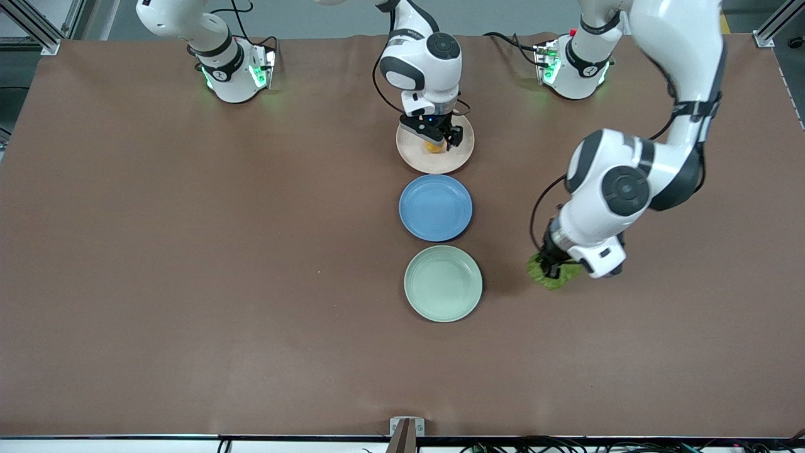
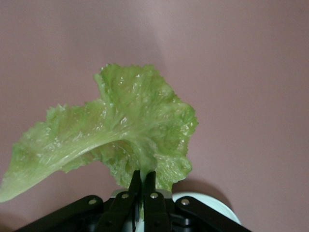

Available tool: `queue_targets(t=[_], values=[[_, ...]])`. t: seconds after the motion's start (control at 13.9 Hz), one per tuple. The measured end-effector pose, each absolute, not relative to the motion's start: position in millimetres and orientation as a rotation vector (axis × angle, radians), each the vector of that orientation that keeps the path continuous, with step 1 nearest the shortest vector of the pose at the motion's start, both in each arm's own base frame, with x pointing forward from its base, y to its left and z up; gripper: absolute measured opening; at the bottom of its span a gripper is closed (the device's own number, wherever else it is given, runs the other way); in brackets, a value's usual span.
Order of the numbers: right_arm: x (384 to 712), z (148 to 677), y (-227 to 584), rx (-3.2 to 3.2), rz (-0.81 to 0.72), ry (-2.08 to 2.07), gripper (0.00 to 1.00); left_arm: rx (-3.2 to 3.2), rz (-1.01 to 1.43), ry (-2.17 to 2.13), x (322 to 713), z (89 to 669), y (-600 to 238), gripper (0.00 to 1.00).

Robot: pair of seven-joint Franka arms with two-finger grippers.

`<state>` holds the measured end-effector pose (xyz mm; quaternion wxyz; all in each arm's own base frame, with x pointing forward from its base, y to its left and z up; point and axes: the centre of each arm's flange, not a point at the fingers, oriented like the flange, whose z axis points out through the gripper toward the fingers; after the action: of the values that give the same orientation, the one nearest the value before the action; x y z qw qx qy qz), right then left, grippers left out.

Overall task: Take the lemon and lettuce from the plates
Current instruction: 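Carry the lettuce aside with the left gripper while the right gripper lifts the lemon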

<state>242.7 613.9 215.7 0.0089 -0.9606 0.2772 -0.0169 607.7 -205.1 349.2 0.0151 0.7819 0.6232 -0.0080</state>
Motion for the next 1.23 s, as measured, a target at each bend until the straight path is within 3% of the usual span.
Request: queue_targets(t=[0.29,0.43,0.72,0.94,1.23], values=[[230,209,618,-3.022,-0.058,0.831,0.89,2.432,0.011,1.907,557,298,-170,0.05],[225,209,619,-3.027,-0.064,0.813,0.74,2.436,0.026,1.891,536,270,-145,0.05],[231,211,618,-3.027,-0.088,0.806,0.63,2.377,0.055,1.941,519,243,-104,0.05],[263,228,612,-3.023,-0.106,0.784,0.63,2.35,0.072,1.956,517,235,-94,0.05],[343,266,564,-3.068,-0.112,0.651,0.63,2.355,0.061,1.962,515,217,-93,0.05]])
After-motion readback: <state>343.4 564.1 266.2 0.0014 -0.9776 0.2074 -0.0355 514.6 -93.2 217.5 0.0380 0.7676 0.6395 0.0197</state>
